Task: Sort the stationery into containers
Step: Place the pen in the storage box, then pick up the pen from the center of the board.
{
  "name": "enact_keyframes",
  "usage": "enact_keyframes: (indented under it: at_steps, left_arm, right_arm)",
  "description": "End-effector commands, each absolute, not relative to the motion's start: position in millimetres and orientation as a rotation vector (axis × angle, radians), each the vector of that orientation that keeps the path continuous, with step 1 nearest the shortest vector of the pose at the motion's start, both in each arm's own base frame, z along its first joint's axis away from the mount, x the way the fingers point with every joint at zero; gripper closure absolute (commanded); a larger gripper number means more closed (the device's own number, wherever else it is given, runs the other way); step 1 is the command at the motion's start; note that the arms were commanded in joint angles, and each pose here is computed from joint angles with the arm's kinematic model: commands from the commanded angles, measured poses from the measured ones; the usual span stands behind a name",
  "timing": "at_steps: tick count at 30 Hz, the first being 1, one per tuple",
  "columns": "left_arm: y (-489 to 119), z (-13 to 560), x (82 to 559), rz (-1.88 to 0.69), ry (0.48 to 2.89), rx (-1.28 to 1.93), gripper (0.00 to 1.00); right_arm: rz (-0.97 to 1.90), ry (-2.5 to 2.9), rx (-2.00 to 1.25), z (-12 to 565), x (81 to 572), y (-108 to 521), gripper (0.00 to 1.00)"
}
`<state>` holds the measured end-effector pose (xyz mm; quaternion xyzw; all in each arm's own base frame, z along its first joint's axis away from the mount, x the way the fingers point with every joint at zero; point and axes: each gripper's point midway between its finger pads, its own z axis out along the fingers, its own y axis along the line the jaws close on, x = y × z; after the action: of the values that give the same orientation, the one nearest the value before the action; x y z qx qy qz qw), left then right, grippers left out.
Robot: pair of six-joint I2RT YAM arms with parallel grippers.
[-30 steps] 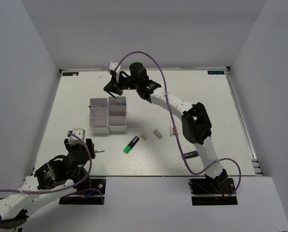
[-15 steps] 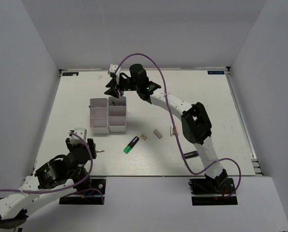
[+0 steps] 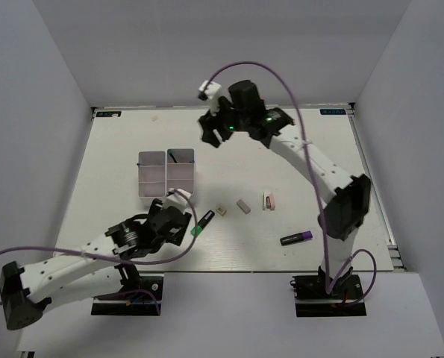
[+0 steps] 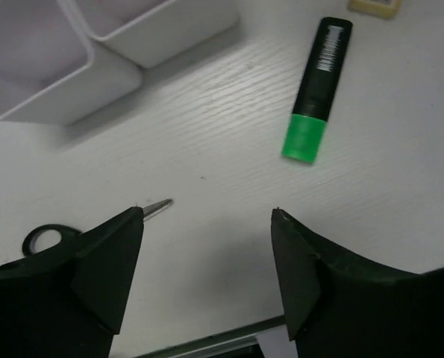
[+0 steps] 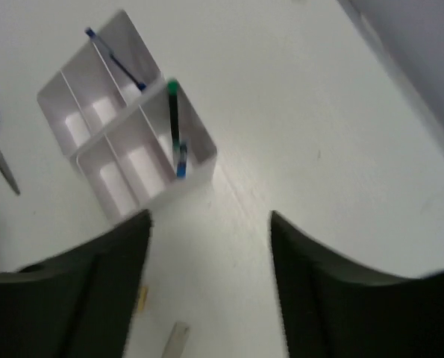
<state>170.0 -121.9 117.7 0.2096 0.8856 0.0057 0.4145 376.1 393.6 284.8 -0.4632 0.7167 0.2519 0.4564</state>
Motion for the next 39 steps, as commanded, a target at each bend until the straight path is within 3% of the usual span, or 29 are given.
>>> enact_keyframes:
  at_steps: [1,2,3,4,5,6,7,8,11,28,33,34,37,39]
  left_arm:
    - [-178,115,176,-0.164,2.245,0.626,0.19]
    - [-188,114,176,-0.196,2.251,0.651,0.18]
    - [-192,105,179,-0.179,2.283,0.663,0.18]
    - [-204,98,179,-0.224,2.317,0.69,0.18]
    - [-211,91,183,-0.228,2.333,0.695,0.2]
    - [-219,92,188,-0.272,2.329,0.687,0.22]
    - [-222,85,189,-0.27,2.348,0.701,0.23]
    - [-221,79,195,-0.261,2.367,0.693,0.23]
    - [-230,69,207,-0.28,2.397,0.696,0.25]
    - [-248,30,229,-0.333,2.489,0.743,0.36]
    - [-239,17,228,-0.282,2.521,0.743,0.5]
    - [-236,14,227,-0.268,2.528,0.745,0.58]
    - [-231,7,224,-0.24,2.546,0.75,0.68]
    - [-228,5,222,-0.233,2.559,0.746,0.8]
  right_arm:
    - [0.515,2.332,-1.07,201,340,285,0.39]
    - [0.555,2.384,-1.038,202,326,271,0.57]
    - [0.621,2.569,-0.898,166,313,242,0.79]
    - [0.697,2.546,-0.86,179,300,237,0.96]
    - [0.762,2.487,-0.835,181,304,240,0.96]
    - [0.786,2.615,-0.737,142,287,218,0.91]
    - [0.795,2.599,-0.723,140,285,215,0.84]
    - [0.849,2.573,-0.703,145,274,210,0.67]
    - [0.933,2.553,-0.624,143,266,204,0.57]
    - [1.031,2.476,-0.483,147,268,184,0.56]
    - [1.052,2.468,-0.452,149,269,180,0.56]
    - [1.054,2.463,-0.449,150,269,179,0.56]
    - [1.074,2.458,-0.434,152,269,179,0.56]
    - [1.086,2.455,-0.427,153,268,178,0.56]
